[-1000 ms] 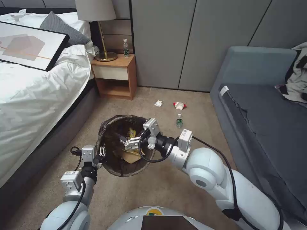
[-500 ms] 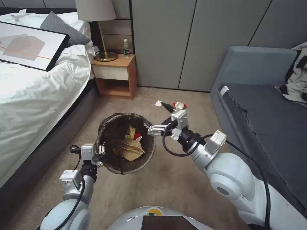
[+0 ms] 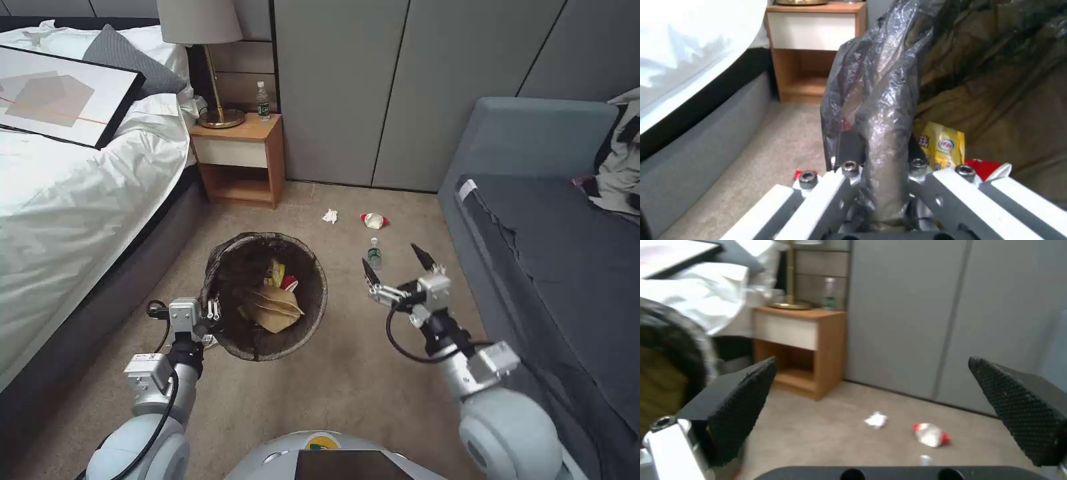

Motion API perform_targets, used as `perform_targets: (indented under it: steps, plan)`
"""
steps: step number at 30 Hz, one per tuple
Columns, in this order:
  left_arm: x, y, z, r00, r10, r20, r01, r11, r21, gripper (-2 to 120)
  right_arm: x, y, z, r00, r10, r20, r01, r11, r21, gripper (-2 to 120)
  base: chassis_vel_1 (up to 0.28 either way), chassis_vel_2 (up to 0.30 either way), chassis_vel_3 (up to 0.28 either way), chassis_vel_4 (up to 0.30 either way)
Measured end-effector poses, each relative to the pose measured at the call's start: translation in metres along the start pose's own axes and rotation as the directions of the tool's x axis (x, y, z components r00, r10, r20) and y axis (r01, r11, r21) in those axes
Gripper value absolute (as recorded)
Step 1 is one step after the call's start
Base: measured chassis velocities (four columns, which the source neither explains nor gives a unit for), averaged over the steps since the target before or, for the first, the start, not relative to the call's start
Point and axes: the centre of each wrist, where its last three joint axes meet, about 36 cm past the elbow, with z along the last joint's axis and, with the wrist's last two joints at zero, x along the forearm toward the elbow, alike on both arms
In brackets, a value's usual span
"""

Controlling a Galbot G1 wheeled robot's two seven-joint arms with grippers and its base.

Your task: Pick up the trash bin, then pick up the garbage from the floor and place it into the trash bin.

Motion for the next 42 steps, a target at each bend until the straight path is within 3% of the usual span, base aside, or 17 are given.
perform_targets:
  steps: [14, 19, 42]
  plan:
    - [-0.003, 0.003, -0.003, 1.000, 0.018, 0.021, -0.018, 1.000, -0.006, 3, 0.019, 0.007, 0.019, 0.970, 0.242, 0.017, -0.242, 0.969, 0.043, 100, 0.000, 0.000, 0.000, 0.000]
    - [-0.003, 0.003, -0.003, 0.999, 0.018, 0.028, -0.018, 1.000, -0.010, 3, 0.021, 0.008, 0.019, 0.960, 0.279, 0.014, -0.280, 0.960, 0.030, 100, 0.000, 0.000, 0.000, 0.000]
    - [-0.002, 0.004, -0.002, 0.999, 0.034, 0.038, -0.033, 0.999, -0.029, 3, 0.024, 0.004, 0.026, 0.954, 0.299, -0.016, -0.299, 0.954, 0.015, 100, -0.018, 0.016, 0.019, -0.023]
